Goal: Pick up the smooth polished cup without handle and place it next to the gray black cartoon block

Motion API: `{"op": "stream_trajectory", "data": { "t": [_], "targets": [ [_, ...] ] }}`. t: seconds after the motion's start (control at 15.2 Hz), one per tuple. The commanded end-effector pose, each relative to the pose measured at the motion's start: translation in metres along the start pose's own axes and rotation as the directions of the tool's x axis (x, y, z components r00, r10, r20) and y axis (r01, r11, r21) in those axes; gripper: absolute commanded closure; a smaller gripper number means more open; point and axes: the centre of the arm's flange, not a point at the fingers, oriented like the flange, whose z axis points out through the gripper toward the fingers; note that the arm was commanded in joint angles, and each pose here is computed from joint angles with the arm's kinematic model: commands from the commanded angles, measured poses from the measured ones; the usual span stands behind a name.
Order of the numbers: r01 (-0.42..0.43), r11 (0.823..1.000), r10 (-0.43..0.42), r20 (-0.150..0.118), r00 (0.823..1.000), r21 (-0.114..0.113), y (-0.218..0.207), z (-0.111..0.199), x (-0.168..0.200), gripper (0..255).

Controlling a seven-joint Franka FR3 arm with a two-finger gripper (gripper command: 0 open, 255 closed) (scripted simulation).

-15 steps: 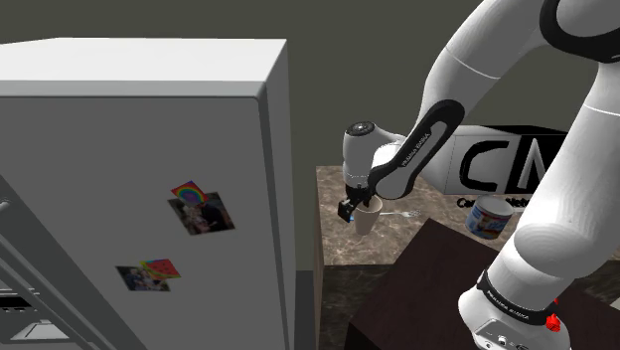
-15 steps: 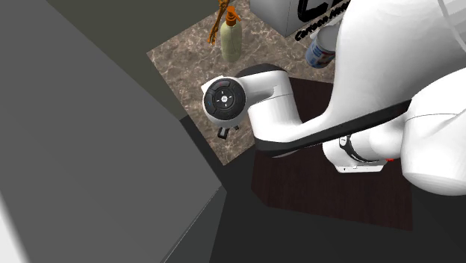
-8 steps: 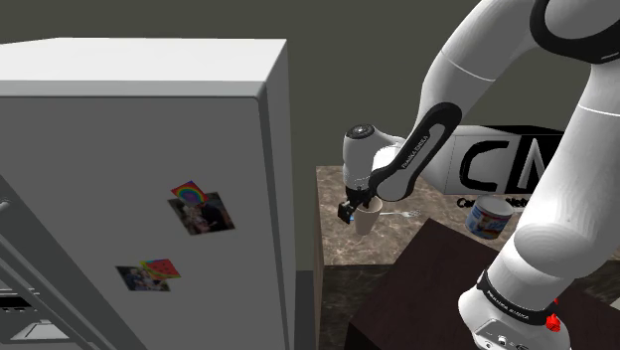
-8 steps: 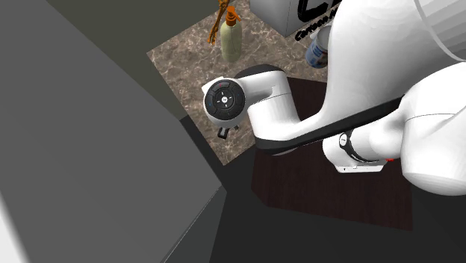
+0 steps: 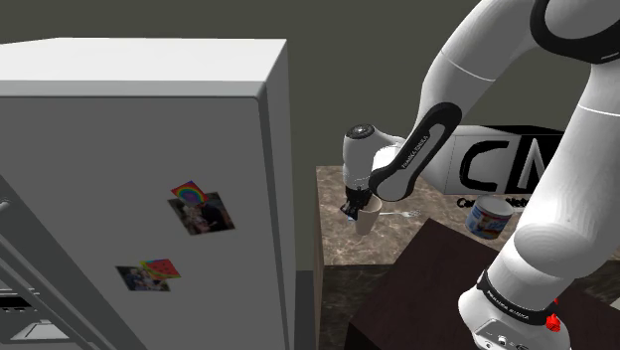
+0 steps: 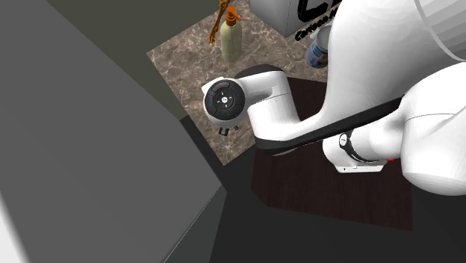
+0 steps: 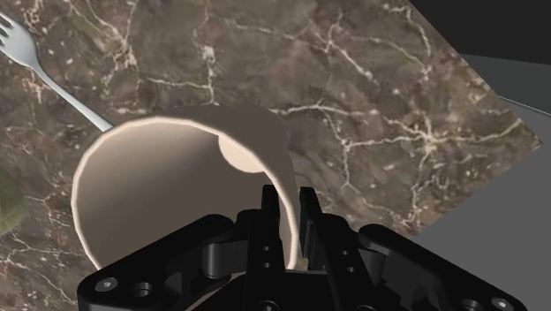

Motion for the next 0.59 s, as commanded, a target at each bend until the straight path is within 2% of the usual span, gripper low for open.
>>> {"op": "stream_trajectory", "data": {
  "t": [0.0, 0.13, 0.53],
  "targets": [
    [0.0, 1.0, 0.0, 0.001, 1.0, 0.0, 0.0, 0.0, 0.0, 255],
    [0.0, 1.0, 0.0, 0.001, 1.0, 0.0, 0.0, 0.0, 0.0, 255],
    [0.0, 1.0, 0.0, 0.001, 1.0, 0.0, 0.006, -0.031, 0.002, 255]
  ]
}}
